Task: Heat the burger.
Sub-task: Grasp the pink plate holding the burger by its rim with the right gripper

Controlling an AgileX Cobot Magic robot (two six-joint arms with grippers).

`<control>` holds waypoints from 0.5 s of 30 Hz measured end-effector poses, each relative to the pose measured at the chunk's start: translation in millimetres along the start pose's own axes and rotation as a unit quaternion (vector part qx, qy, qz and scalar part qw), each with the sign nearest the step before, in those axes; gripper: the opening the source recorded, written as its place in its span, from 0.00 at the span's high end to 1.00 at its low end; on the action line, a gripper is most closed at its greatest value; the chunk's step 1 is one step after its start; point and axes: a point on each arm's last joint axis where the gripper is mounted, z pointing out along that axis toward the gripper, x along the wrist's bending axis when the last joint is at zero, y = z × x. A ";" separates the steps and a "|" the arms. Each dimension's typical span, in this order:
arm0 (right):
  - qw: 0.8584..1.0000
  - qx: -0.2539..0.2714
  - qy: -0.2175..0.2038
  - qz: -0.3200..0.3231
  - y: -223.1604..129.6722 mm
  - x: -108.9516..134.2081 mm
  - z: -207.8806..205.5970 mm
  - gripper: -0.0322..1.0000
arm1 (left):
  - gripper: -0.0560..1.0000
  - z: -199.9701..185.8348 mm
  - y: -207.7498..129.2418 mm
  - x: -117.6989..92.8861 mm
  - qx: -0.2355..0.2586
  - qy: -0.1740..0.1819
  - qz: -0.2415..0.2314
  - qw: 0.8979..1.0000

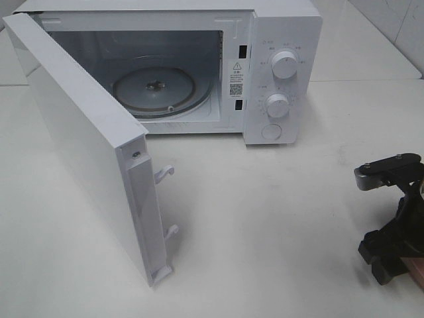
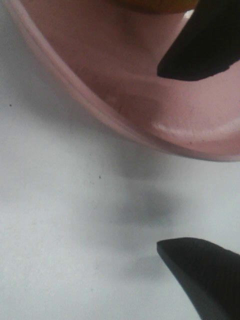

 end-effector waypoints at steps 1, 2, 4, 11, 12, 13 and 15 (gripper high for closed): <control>1.000 0.003 -0.001 -0.002 0.5 0.1 2.1 0.17 | 0.02 0.0 0.0 0.0 0.000 0.000 0.000 1.000; 1.000 0.003 -0.001 -0.002 0.5 0.1 2.1 0.17 | 0.02 0.0 0.0 0.0 0.000 0.000 0.000 1.000; 1.000 0.005 -0.002 -0.003 0.9 0.3 4.0 0.17 | 0.02 0.0 0.0 0.0 0.000 0.000 0.000 1.000; 1.000 0.012 -0.002 0.002 1.9 1.0 9.7 0.23 | 0.02 0.0 0.0 0.0 0.000 0.000 0.000 1.000; 1.000 0.012 -0.002 0.002 1.9 1.0 9.7 0.23 | 0.02 0.0 0.0 0.0 0.000 0.000 0.000 1.000; 1.000 0.012 -0.002 0.002 2.0 1.0 9.7 0.24 | 0.02 0.0 0.0 0.0 0.000 0.000 0.000 1.000; 1.000 0.012 -0.002 0.003 2.0 1.0 9.7 0.27 | 0.02 0.0 0.0 0.0 0.000 0.000 0.000 1.000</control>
